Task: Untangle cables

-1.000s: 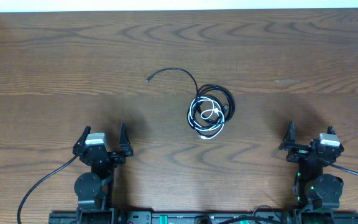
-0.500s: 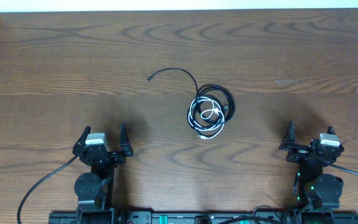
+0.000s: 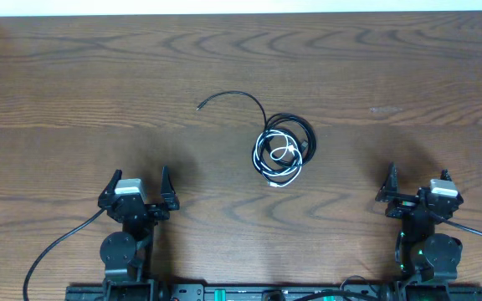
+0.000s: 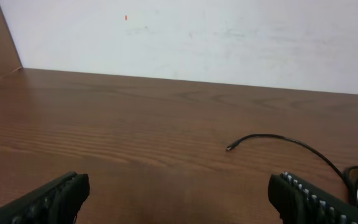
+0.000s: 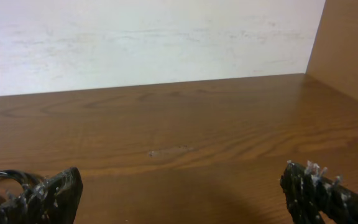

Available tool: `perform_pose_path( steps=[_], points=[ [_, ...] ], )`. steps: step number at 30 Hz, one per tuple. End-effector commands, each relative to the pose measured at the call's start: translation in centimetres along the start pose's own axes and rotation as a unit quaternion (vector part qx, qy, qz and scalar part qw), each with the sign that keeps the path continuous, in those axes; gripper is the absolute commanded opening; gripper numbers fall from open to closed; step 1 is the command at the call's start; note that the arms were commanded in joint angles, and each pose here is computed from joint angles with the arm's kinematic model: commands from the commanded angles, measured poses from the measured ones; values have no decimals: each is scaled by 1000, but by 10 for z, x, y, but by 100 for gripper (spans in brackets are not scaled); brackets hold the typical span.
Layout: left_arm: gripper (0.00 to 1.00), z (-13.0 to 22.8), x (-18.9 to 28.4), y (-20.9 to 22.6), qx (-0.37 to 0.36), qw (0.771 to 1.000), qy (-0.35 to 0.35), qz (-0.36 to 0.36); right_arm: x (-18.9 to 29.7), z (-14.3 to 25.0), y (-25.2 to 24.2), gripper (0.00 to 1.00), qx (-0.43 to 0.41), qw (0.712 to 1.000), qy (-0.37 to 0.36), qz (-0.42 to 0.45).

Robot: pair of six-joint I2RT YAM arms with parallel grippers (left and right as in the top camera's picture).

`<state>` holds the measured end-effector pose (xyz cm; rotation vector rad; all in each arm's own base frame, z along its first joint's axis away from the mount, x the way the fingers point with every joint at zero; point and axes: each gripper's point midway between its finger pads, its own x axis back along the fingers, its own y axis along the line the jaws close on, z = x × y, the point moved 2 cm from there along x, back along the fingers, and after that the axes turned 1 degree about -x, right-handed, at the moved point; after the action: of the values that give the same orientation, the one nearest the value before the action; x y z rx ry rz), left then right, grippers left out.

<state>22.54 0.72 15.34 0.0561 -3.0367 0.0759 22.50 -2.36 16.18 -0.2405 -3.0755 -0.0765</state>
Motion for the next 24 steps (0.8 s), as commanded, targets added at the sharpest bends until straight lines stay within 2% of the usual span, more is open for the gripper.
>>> perform_pose_path(
  steps=[1,11,19,24],
  points=[
    [97,14,0,3,-3,1000,25,-8,0,0,1,99,4,1000,-1,-3],
    [97,12,0,2,6,1000,21,-6,0,-1,3,99,-4,1000,-3,-8],
    [97,-7,3,2,33,999,1,-5,2,-8,3,99,-38,999,-3,-9],
    [97,-12,6,1,68,998,19,-7,5,-13,6,99,-33,999,35,-15]
  ],
)
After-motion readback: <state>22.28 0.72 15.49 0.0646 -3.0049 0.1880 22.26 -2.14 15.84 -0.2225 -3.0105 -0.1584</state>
